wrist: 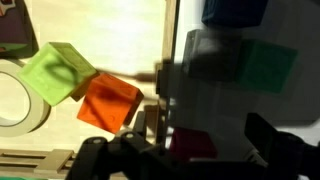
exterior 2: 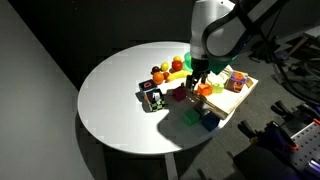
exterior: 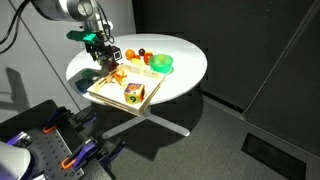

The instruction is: Pick up the pink block and put it in the tray

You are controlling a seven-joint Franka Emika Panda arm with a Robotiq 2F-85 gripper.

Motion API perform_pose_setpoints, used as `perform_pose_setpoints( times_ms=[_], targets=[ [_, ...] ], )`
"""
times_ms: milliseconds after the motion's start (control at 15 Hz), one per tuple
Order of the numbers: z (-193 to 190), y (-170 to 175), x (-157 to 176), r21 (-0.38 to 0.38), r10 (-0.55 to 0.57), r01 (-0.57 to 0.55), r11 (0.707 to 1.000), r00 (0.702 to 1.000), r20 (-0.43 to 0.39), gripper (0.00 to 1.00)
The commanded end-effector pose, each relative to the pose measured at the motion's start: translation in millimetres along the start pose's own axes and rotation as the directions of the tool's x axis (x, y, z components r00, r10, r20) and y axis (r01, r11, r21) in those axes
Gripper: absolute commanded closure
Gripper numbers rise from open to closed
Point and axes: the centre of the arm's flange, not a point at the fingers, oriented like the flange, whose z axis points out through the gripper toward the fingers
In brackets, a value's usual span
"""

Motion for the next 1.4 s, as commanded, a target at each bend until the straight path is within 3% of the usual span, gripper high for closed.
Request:
perform_pose_setpoints(
  times_ms=[0,667,1333],
  targets=[
    [9.3,-15.4,26.0,-0.028,0.005,-0.006,1.000,0.999,-0.036,0.00],
    [28.3,-28.7,69.3,-0.061,0.026,-0.030,0.998,0.997,-0.074,0.00],
    [53.0,-37.9,86.7,-0.054,0.018,-0.021,0.998,0.998,-0.065,0.00]
  ],
)
